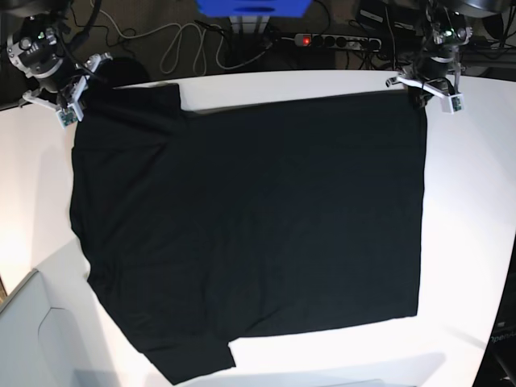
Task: Fold the T-shirt properly
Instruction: 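Pull the grasped shoulder edge toward the robot with both grippers, then reach the right gripper down the shirt side and grasp the fabric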
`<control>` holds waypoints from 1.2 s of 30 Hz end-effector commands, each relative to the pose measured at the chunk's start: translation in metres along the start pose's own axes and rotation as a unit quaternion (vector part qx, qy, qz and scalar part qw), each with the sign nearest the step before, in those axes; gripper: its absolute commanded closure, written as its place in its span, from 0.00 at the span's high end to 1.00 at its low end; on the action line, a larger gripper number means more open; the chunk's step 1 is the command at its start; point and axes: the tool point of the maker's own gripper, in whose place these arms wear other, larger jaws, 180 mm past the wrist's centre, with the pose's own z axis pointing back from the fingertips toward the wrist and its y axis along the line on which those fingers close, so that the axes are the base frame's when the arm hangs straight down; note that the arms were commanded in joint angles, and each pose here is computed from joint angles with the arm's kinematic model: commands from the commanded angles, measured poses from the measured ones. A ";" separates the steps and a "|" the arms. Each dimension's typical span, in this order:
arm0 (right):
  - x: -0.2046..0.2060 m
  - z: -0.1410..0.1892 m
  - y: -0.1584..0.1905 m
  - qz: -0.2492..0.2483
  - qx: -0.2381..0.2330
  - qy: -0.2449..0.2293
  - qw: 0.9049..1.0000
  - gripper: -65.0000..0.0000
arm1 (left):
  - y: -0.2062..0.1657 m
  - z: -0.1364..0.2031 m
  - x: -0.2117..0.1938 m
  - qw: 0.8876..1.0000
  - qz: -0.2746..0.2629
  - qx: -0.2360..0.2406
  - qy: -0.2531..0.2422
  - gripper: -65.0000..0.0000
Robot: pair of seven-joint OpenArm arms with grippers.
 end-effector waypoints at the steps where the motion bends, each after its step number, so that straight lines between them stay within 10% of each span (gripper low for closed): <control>1: 0.001 0.005 0.001 0.018 0.005 -0.004 1.000 0.00 | -0.001 0.003 0.009 1.000 -0.003 -0.001 -0.017 0.00; 15: -0.016 0.015 0.002 -0.009 -0.009 0.011 1.000 0.00 | 0.008 0.010 0.000 1.000 0.001 0.012 -0.008 0.00; 36: 0.095 0.018 -0.042 0.004 -0.080 -0.131 0.988 0.00 | -0.005 0.006 0.085 0.993 -0.005 0.007 -0.120 0.00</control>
